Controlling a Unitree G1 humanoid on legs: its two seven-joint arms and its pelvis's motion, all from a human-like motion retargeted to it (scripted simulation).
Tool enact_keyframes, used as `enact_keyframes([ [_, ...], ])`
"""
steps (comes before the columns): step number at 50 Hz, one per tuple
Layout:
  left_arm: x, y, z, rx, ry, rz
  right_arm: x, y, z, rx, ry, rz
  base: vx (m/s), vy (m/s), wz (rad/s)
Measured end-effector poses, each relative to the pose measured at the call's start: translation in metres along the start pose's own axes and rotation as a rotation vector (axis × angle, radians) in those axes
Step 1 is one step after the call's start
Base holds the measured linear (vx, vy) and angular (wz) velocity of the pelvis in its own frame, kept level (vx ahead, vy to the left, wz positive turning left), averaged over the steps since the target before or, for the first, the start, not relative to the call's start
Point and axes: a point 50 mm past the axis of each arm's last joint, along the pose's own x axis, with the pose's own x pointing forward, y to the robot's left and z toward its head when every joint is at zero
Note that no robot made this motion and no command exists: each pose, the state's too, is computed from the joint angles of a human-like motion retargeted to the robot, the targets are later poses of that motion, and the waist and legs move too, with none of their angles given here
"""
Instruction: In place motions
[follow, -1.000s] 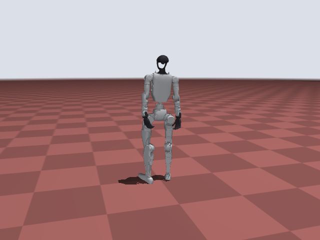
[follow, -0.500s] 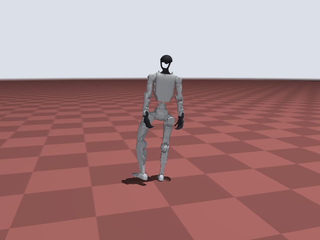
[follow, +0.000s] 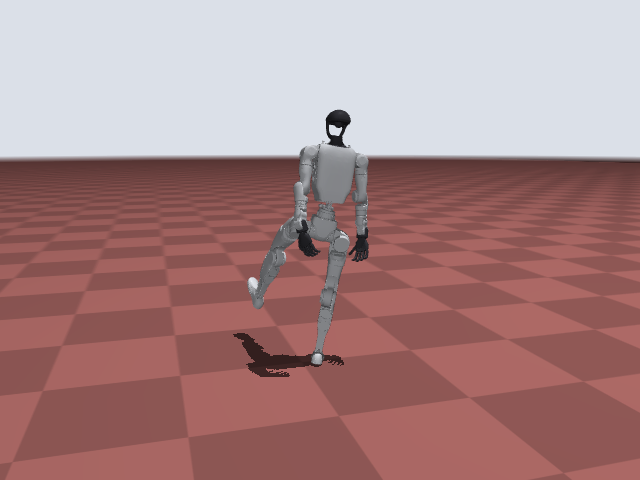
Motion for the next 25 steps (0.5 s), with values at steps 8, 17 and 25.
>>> enact_keyframes([
  [8,-0.003,0.014,-0.019,-0.010,0.054,0.053,0.005,0.013,-0.010,0.056,-0.007,0.041,0.11,0.05,0.36],
  [17,-0.009,0.017,0.022,0.021,-0.074,0.077,0.009,0.027,-0.046,0.195,0.107,0.075,0.10,0.09,0.74],
  [25,-0.016,-0.002,0.071,0.166,-0.206,0.041,0.006,0.029,-0.068,0.264,0.182,0.065,0.09,0.17,0.53],
])
